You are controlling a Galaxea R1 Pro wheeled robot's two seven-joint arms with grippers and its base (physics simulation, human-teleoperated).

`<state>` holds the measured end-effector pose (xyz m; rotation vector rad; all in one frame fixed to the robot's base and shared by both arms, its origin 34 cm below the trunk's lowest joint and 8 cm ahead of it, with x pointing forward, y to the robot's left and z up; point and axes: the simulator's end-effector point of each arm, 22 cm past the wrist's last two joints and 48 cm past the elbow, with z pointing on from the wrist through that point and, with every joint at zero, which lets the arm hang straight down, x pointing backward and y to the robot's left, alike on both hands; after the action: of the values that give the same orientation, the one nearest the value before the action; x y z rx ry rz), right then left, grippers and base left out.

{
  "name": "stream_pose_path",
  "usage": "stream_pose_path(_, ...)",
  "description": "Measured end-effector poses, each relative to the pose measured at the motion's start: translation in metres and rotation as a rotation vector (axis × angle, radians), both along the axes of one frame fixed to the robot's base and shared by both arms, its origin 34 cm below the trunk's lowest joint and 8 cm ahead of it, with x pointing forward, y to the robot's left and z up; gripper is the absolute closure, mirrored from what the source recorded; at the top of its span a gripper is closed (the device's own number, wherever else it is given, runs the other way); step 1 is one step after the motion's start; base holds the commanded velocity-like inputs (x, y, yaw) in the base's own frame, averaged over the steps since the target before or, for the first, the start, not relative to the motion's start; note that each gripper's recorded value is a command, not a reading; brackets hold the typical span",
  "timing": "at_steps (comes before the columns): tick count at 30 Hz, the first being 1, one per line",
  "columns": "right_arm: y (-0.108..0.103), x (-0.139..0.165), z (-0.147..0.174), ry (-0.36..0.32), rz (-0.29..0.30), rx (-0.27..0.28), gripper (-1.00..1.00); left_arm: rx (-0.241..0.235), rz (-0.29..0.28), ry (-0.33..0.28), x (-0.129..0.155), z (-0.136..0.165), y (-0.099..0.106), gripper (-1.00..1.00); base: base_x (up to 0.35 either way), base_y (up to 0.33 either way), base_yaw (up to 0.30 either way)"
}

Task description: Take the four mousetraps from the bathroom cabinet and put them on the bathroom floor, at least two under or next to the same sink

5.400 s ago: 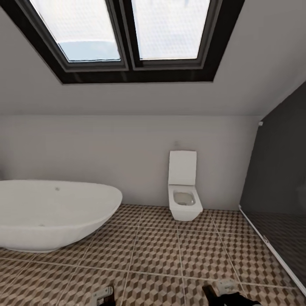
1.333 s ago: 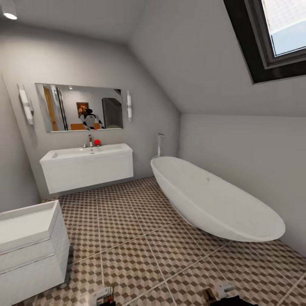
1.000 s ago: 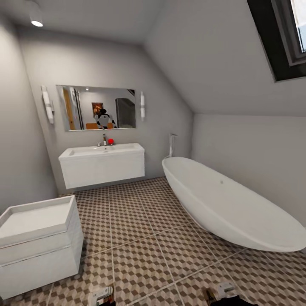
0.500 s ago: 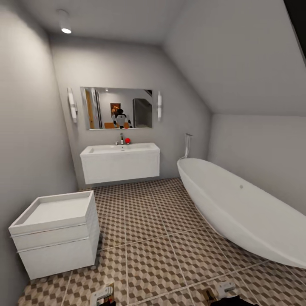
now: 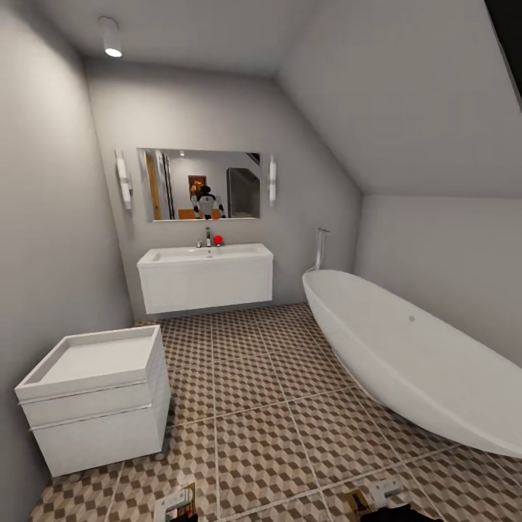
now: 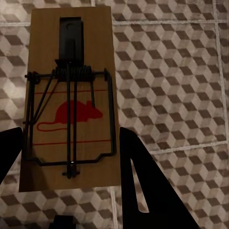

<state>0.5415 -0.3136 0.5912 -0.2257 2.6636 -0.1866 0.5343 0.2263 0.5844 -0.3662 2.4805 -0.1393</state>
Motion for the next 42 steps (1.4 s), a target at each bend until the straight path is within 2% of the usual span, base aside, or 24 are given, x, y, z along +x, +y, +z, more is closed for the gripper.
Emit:
stream_pose_path(38,-0.0034,0.0029,0.002,-0.012,-0.011,-0.001,1.0,0.003,-0.003,-0.007,0.0032,0.0019,0.0022,1.0,0.0,0.0,0.0)
stream_pose_path(42,0.0001,0.0051,0.0031,-0.013,-0.016,0.001,1.0,-0.001,-0.018,-0.003,0.0069,0.0041,-0.0006,1.0,0.0,0.0,0.0)
